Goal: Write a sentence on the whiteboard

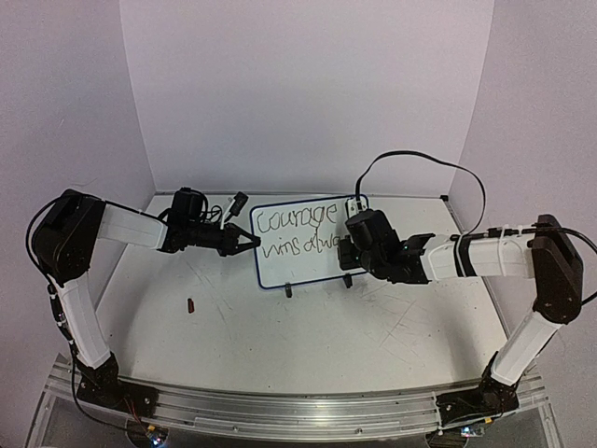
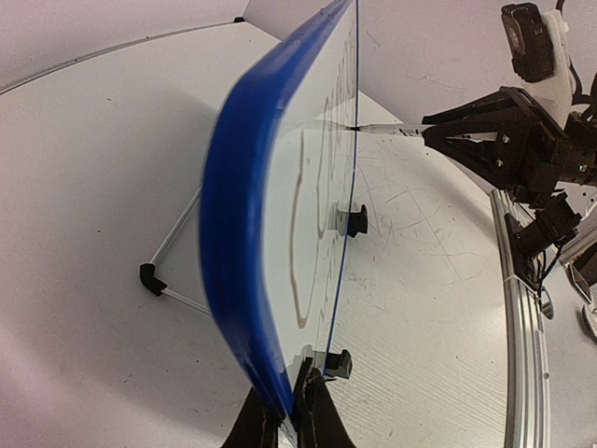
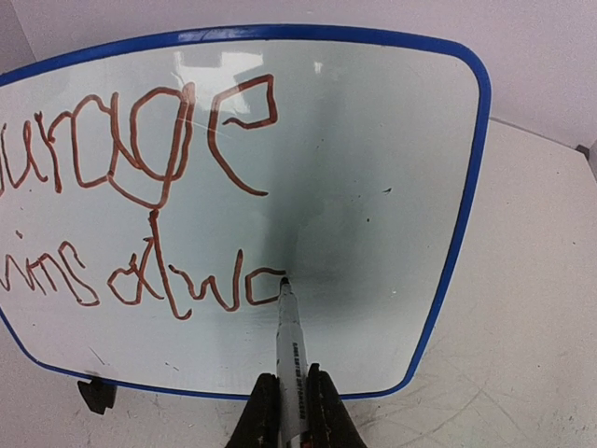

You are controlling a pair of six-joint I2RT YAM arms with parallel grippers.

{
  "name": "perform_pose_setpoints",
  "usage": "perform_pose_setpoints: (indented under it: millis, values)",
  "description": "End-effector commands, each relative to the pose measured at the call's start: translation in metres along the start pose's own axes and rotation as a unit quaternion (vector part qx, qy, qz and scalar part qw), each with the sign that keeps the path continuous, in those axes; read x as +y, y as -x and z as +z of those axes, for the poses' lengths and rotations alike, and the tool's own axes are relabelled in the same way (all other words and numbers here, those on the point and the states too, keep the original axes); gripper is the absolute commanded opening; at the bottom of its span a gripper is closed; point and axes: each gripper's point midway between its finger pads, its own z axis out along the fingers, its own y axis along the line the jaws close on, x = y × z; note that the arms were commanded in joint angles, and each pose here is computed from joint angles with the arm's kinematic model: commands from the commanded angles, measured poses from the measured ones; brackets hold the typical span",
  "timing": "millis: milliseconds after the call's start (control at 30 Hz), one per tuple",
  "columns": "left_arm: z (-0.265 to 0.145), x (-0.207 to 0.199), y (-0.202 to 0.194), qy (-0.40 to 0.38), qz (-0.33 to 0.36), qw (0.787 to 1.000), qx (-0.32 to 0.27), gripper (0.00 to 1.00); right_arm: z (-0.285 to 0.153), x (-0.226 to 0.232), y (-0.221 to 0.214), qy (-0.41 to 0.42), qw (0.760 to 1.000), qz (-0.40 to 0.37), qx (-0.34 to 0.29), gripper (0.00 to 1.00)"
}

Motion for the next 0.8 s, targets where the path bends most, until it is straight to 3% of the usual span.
perform_pose_setpoints:
  millis: [0, 433, 633, 767]
  values:
    - [-0.006, 0.034, -0.002, 0.091, 0.032, 0.995, 0.012, 0.0, -0.005, -0.004, 0.015, 0.004, 0.999, 0.025, -0.019, 0.0]
    - [-0.005, 0.035, -0.004, 0.091, 0.031, 0.995, 0.014, 0.0, -0.007, -0.003, -0.005, 0.009, 1.0, 0.025, 0.004, 0.0]
    - [-0.006, 0.034, -0.003, 0.091, 0.031, 0.995, 0.013, 0.0, -0.019, -0.013, 0.007, -0.003, 0.999, 0.031, -0.014, 0.0]
    - [-0.006, 0.034, -0.003, 0.091, 0.031, 0.995, 0.013, 0.0, -0.033, -0.001, 0.025, 0.034, 0.998, 0.038, -0.037, 0.0]
